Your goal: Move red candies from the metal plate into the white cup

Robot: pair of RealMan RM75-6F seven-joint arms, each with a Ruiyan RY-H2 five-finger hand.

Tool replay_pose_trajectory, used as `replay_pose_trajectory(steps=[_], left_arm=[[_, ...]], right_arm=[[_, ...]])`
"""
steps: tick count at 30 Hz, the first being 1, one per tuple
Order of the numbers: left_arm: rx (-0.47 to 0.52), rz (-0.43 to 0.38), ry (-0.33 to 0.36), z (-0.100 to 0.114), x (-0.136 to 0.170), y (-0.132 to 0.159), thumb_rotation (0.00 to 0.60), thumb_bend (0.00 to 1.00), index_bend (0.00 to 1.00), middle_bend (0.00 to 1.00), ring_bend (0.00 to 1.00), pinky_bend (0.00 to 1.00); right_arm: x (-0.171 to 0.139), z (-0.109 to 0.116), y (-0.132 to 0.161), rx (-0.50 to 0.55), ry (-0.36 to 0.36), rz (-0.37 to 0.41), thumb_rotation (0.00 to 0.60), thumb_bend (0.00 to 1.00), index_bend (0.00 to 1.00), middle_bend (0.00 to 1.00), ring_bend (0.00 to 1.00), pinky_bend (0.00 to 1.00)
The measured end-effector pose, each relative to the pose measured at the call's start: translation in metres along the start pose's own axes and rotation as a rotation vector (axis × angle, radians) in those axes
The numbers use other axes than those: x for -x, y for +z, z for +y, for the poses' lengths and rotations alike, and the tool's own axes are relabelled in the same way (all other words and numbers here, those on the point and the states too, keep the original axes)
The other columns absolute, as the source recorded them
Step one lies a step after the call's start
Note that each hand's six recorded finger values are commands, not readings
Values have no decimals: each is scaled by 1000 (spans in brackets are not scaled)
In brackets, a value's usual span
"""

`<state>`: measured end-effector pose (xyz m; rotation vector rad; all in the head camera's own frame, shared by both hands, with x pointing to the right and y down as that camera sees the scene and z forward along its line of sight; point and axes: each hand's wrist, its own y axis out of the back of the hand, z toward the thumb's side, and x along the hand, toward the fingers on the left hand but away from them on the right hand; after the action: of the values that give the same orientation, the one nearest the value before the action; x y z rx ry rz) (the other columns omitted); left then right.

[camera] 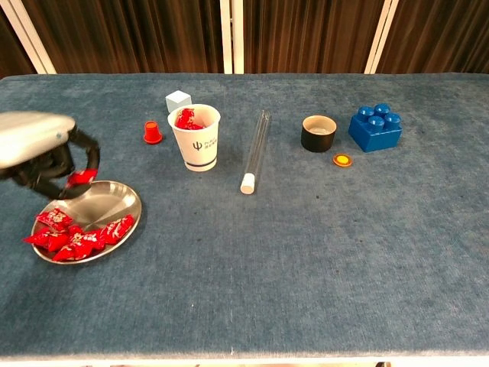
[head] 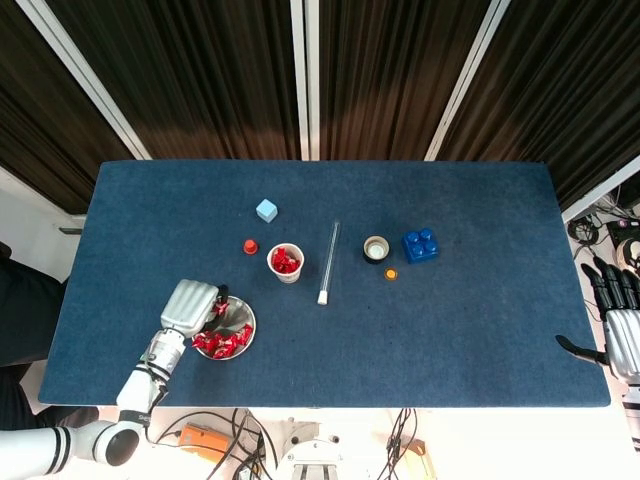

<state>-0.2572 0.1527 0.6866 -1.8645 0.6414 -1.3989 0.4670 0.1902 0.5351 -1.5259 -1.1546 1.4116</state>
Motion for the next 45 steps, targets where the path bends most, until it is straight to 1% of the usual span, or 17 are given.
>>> replay_pose_trajectory(steps=[7, 9, 13, 16, 19, 26, 28, 32, 37, 45], left_arm=[[47, -111, 109, 58, -38, 40, 600, 407, 600, 943, 866, 851], [64, -132, 118, 68, -48, 51, 600, 405, 600, 944, 866, 851], [102, -158, 99, 78, -71, 73, 600, 398, 598, 944, 866, 851], [110, -162, 78, 80, -85, 86, 600, 390, 597, 944, 866, 851], [110, -153, 54, 78, -96, 94, 600, 378, 594, 942, 865, 851], [77, -116, 13, 64, -108, 94, 600, 335, 547, 940, 861, 851], [69, -105, 10, 61, -108, 91, 600, 310, 532, 939, 861, 851], [70, -88, 10, 60, -108, 87, 600, 227, 471, 939, 860, 851], [80, -86, 13, 61, -107, 85, 600, 164, 413, 939, 860, 851], [99, -97, 31, 65, -103, 86, 600, 136, 385, 939, 860, 851]], right_arm=[[-3, 0, -4, 4, 0, -11, 600, 174, 0, 0, 0, 0], [-3, 1, -5, 4, -3, -16, 600, 173, 0, 0, 0, 0], [-4, 2, -7, 1, -6, -21, 600, 173, 0, 0, 0, 0], [-5, 2, -9, 1, -3, -28, 600, 173, 0, 0, 0, 0], [-5, 1, -12, 3, 1, -37, 600, 173, 0, 0, 0, 0], [-3, -1, -15, 5, 8, -43, 600, 172, 0, 0, 0, 0], [-2, -2, -15, 5, 9, -43, 600, 173, 0, 0, 0, 0], [-1, -2, -14, 5, 10, -38, 600, 171, 0, 0, 0, 0], [0, -3, -13, 7, 12, -36, 600, 172, 0, 0, 0, 0], [-2, 0, -13, 5, 6, -37, 600, 172, 0, 0, 0, 0]])
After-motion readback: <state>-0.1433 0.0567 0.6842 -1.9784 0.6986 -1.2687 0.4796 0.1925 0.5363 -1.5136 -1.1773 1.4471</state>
